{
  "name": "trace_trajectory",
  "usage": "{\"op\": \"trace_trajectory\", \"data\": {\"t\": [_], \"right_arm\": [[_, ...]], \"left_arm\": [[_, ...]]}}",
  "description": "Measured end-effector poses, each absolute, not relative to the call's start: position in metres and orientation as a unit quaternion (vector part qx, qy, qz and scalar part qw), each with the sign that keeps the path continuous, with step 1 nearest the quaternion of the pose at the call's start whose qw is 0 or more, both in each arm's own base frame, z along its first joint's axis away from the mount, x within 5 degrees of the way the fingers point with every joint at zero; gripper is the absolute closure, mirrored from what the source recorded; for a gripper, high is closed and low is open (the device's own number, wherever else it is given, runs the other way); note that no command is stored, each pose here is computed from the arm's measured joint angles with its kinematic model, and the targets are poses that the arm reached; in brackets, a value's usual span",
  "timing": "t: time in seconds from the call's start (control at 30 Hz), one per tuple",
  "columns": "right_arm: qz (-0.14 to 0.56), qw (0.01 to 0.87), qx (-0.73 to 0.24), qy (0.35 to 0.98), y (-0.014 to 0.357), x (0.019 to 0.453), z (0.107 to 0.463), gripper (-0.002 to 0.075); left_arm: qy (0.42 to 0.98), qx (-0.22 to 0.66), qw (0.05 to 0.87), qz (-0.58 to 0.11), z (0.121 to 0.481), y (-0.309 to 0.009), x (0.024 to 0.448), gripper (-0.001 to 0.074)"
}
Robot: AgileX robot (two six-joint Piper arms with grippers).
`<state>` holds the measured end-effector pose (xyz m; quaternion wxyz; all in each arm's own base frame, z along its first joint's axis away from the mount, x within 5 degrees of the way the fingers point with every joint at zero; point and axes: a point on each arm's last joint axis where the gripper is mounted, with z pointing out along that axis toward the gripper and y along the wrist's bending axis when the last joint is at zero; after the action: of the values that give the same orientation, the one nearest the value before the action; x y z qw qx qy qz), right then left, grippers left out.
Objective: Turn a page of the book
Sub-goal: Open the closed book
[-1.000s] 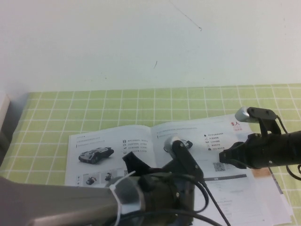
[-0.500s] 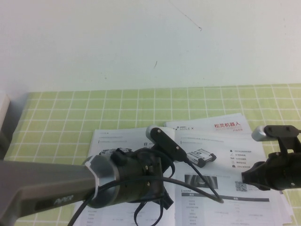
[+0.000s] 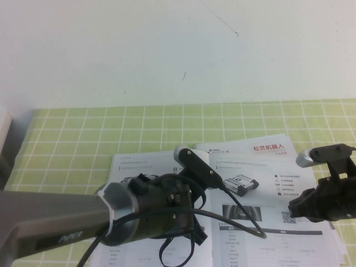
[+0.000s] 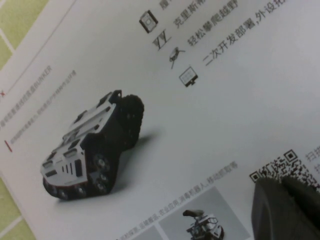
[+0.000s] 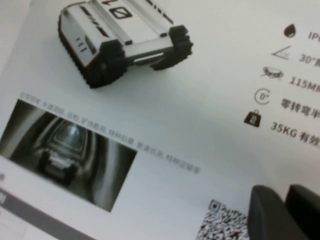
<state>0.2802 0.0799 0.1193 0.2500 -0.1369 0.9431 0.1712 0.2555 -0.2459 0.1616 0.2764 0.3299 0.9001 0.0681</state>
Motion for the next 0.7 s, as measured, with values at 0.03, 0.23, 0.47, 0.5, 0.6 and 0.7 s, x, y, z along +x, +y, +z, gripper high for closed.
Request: {"op": "trace_trajectory", "data": {"t": [0.03, 0.23, 0.47, 0.5, 0.6, 0.7], "right_arm": [[0.169, 0.254, -0.138, 0.942, 0.080, 0.282, 0.121, 0.0639], [0.191, 0.271, -0.152, 0.931, 0.086, 0.292, 0.131, 0.0639], [0.201, 0.322, -0.163, 0.911, 0.087, 0.289, 0.166, 0.0640], [0.201, 0.337, -0.165, 0.905, 0.087, 0.288, 0.175, 0.0643], [0.201, 0.399, -0.174, 0.878, 0.085, 0.278, 0.216, 0.0659], [0.203, 0.470, -0.189, 0.838, 0.083, 0.259, 0.261, 0.0680]], "left_arm": [[0.900, 0.329, 0.278, 0.068, 0.164, -0.246, 0.255, 0.0738], [0.895, 0.310, 0.315, 0.052, 0.192, -0.241, 0.253, 0.0738], [0.874, 0.267, 0.400, 0.065, 0.248, -0.222, 0.249, 0.0738], [0.868, 0.264, 0.416, 0.065, 0.258, -0.218, 0.247, 0.0738], [0.840, 0.260, 0.474, 0.044, 0.295, -0.205, 0.237, 0.0738], [0.808, 0.258, 0.529, 0.002, 0.335, -0.190, 0.220, 0.0738]]}}
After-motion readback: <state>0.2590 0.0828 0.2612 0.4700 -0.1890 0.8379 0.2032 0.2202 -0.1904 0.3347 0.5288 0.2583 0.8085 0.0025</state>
